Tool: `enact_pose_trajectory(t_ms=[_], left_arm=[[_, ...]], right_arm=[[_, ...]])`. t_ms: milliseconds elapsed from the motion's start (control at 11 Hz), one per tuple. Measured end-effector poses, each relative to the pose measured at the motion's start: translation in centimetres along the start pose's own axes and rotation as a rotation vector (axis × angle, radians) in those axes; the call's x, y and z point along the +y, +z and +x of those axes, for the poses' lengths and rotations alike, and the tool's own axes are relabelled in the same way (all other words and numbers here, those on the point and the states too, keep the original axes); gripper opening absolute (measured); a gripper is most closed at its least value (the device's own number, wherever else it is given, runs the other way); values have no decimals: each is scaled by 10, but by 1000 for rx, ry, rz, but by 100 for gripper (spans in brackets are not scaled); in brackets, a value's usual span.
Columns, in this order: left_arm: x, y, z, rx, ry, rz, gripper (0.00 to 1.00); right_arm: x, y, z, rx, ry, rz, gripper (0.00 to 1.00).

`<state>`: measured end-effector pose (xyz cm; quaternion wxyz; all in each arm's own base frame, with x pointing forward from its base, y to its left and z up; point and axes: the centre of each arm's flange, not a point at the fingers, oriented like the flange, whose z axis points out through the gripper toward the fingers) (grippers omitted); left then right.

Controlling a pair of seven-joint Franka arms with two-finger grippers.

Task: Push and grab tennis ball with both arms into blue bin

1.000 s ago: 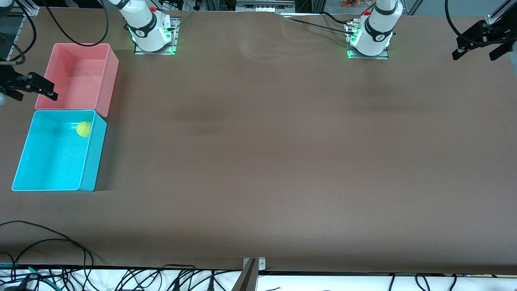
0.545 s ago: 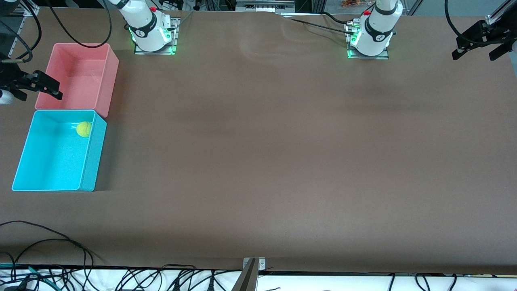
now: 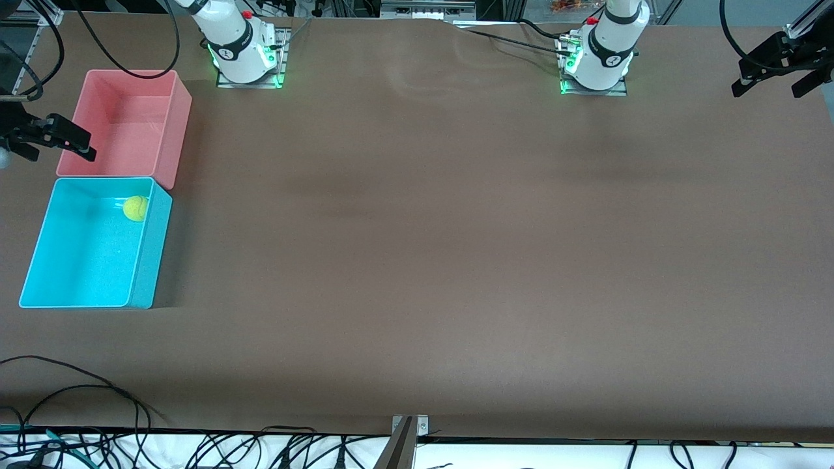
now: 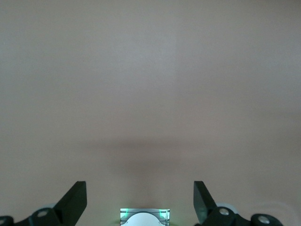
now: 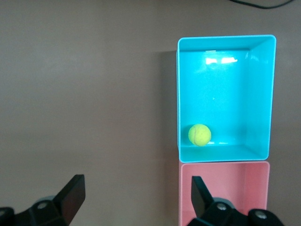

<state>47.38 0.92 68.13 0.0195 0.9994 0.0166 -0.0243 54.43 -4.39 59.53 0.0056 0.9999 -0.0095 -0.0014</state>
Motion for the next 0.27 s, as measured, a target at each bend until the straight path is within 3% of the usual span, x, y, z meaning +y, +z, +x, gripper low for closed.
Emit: enact_pose_trajectory(t_ms=[273], left_arm=[[1,0,0,1,1,0,100]], right_arm=[[-1,-1,0,2,62,6,100]])
